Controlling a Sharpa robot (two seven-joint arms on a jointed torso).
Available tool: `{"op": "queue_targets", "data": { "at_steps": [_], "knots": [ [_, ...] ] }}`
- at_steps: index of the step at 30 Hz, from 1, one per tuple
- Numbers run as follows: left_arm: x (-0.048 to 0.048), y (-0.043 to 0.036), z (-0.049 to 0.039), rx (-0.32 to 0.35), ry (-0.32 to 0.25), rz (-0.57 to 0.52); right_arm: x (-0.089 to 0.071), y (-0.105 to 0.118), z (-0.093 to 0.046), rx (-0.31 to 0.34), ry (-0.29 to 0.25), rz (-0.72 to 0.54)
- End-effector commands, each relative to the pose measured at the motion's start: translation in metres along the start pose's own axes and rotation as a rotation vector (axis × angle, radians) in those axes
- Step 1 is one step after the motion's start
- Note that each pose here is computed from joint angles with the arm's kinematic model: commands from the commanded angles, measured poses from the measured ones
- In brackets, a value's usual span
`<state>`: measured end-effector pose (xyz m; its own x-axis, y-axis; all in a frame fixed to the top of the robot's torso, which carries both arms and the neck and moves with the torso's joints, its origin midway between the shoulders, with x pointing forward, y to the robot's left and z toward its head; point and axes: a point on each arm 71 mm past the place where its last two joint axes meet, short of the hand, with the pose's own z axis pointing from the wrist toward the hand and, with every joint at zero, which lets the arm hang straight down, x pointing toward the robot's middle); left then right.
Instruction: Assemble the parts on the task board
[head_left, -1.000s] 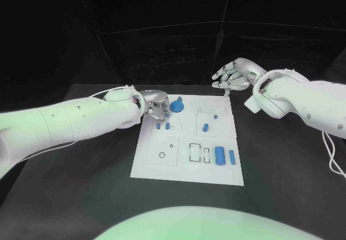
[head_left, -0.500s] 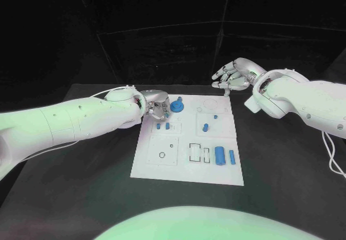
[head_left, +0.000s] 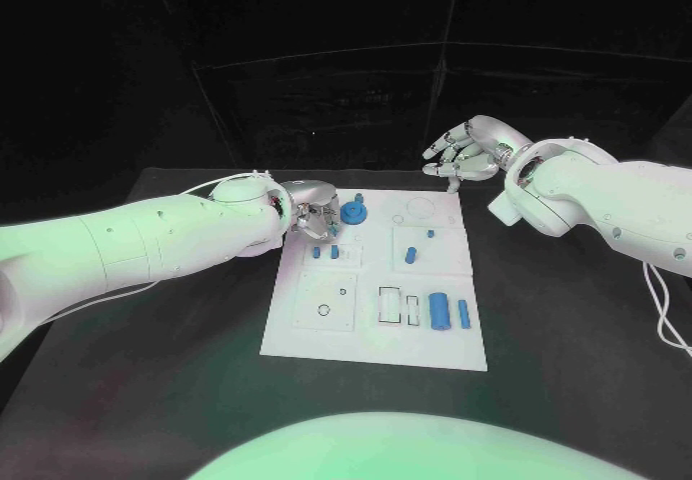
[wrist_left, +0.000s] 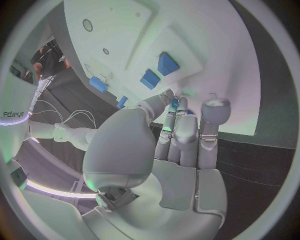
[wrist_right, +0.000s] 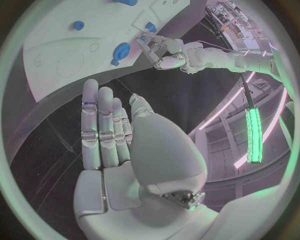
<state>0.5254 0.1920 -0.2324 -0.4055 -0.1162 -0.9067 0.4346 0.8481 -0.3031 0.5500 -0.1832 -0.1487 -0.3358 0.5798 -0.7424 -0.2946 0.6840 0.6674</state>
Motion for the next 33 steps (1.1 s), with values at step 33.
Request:
{"op": "queue_targets", "data": {
  "at_steps": [33],
  "knots": [
    [-0.0005,-0.0023,0.0024,0.014,-0.013,-0.005,-0.0002,0.0027,0.0004,-0.012,-0.001,0.004]
  ]
}}
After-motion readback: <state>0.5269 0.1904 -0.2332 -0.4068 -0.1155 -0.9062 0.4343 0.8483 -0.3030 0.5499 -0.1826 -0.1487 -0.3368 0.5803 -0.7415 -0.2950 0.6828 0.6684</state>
